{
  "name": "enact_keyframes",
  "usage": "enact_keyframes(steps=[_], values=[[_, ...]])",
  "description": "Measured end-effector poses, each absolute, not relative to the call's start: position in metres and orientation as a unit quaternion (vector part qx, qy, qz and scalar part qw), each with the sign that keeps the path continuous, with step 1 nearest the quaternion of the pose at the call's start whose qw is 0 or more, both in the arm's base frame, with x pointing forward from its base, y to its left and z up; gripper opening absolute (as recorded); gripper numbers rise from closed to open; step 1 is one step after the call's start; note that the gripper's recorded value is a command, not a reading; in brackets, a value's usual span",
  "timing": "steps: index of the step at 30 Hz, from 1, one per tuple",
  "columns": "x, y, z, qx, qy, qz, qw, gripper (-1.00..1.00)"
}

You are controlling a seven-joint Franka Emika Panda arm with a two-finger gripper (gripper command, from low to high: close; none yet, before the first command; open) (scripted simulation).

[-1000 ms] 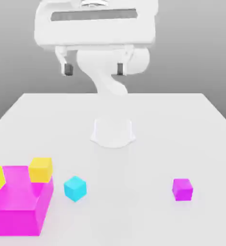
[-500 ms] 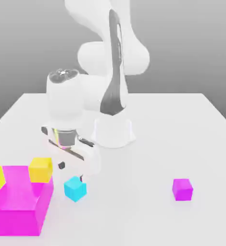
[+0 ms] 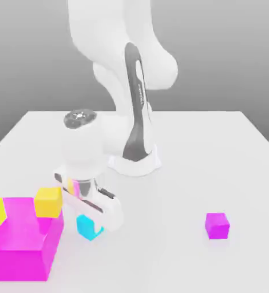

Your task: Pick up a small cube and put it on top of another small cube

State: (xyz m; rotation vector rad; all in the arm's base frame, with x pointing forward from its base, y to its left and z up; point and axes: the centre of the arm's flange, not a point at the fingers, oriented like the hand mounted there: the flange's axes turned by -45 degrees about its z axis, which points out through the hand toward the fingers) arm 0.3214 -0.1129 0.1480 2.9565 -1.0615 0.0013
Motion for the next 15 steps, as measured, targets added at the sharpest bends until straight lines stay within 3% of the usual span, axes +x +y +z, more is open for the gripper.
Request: enact_keyframes(steps=[4,10,15], values=[[0.320,-0.113,0.180,0.941,-0.338,0.000,0.000,-1.00],[0.334,-0.111,0.201,0.960,-0.274,-0.053,-0.006,-1.00],[0.355,-0.115,0.236,0.974,-0.212,-0.081,-0.021,-1.00]])
